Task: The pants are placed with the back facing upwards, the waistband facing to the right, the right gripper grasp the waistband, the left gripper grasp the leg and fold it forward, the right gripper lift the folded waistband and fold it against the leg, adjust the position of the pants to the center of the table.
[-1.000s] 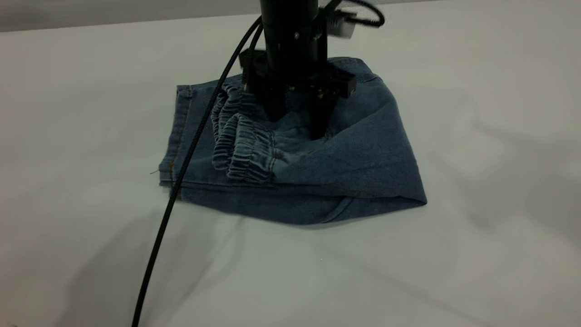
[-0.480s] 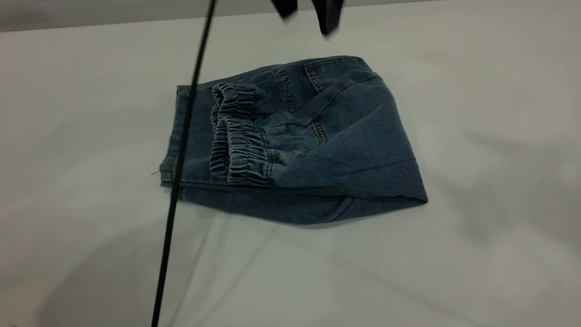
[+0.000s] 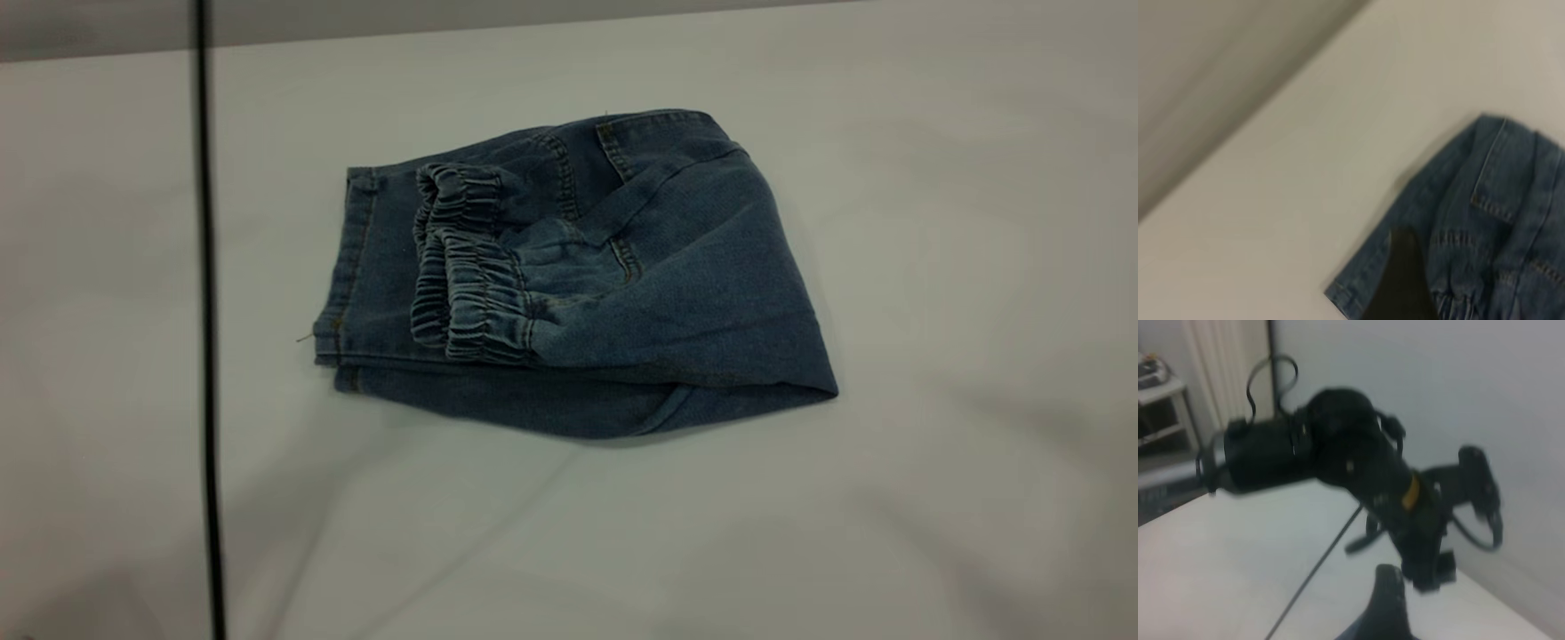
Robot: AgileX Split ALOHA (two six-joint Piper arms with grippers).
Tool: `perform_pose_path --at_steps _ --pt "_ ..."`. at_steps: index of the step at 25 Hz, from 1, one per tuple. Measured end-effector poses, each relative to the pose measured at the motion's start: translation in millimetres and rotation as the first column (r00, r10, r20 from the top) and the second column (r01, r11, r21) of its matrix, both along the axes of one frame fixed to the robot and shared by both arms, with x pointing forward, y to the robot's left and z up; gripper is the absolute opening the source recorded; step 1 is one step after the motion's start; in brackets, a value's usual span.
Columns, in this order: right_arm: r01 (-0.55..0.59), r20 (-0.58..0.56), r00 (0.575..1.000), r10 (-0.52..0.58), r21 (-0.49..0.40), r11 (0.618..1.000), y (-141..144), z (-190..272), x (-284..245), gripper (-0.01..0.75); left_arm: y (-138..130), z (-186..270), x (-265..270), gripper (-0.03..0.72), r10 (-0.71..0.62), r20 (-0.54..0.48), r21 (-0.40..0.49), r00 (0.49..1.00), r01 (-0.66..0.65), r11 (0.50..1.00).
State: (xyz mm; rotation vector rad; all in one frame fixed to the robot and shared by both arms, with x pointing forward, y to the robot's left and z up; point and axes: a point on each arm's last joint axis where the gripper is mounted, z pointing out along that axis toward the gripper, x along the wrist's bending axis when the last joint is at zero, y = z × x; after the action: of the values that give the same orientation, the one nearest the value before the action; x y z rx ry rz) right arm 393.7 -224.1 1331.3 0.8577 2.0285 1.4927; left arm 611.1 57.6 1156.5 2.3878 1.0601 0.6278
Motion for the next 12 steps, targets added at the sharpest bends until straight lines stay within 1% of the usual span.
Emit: perform_pose_path --at_steps 3,7,9,12 --pt "-0.01 0.052 0.999 0.01 0.0 1.0 -4 9 -31 0.552 14 39 -20 0.546 0.002 0.073 -0.051 0.997 0.002 0.999" --pt "-0.024 0.118 0.993 0.025 -0.005 1.0 -11 16 -73 0.552 35 78 -50 0.546 0.01 0.145 -0.105 0.989 0.005 0.994" --pt "-0.024 0.157 0.987 0.023 0.005 1.0 -13 20 -91 0.552 45 88 -64 0.546 0.012 0.157 -0.114 0.988 0.005 0.993" --pt "-0.019 0.184 0.983 0.012 0.035 0.999 -17 23 -113 0.552 63 100 -89 0.546 0.014 0.169 -0.123 0.985 0.007 0.992"
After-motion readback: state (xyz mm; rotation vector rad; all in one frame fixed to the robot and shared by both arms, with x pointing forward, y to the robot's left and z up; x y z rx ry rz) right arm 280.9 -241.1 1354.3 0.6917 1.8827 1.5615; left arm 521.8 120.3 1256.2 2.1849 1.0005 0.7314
